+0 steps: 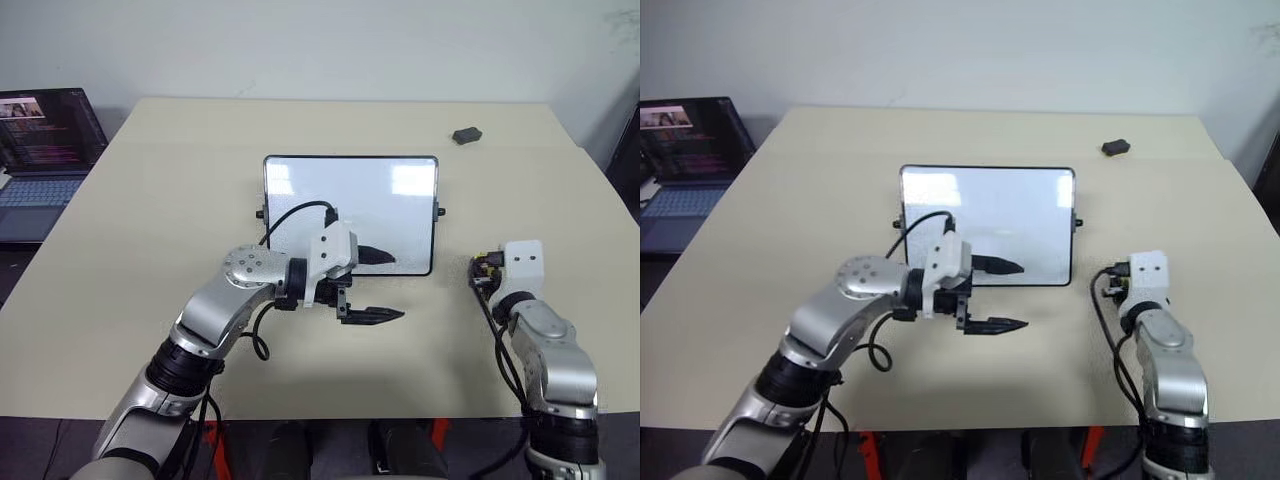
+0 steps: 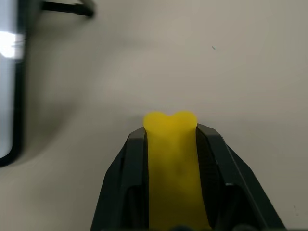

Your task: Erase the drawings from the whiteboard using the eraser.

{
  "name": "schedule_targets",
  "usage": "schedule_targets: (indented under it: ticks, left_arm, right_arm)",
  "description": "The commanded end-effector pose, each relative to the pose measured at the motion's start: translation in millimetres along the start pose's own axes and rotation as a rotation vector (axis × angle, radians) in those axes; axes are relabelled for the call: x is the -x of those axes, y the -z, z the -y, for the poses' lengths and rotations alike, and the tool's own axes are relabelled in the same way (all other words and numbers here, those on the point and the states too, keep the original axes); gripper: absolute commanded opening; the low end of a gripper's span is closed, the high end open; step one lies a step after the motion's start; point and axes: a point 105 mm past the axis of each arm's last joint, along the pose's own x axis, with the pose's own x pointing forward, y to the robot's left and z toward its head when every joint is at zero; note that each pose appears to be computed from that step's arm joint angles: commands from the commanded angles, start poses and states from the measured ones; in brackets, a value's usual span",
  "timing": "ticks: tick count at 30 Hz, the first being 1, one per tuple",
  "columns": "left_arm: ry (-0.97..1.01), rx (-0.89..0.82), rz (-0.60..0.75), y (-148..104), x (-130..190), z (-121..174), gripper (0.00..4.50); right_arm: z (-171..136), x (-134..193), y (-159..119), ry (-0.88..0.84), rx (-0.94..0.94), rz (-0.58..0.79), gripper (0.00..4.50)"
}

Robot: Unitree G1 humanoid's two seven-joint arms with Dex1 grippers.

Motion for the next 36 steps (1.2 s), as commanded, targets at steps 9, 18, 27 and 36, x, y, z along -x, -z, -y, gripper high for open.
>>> schedule_targets:
  ticks: [9,18,27,36]
  left_arm:
    - [-0.043,-0.024,0.026,-8,3,0,4.50]
    - [-0.071,-0.010,0.024,-5,3,-1,4.50]
    - [-0.414,0.077,0.078,-4,43,-34,4.50]
    - [-0.849,0.225,0.086,24,101,-16,4.50]
  right_arm:
    - [18,-4,-9,0.042,-0.053,0.005,0.99]
    - [18,-4,-13,0.035,-0.052,0.028,3.92]
    - [-9,28,-63,-0.080,-0.032,0.311,4.48]
    - [-69,66,-39,-0.278,-0.007,0.439,4.48]
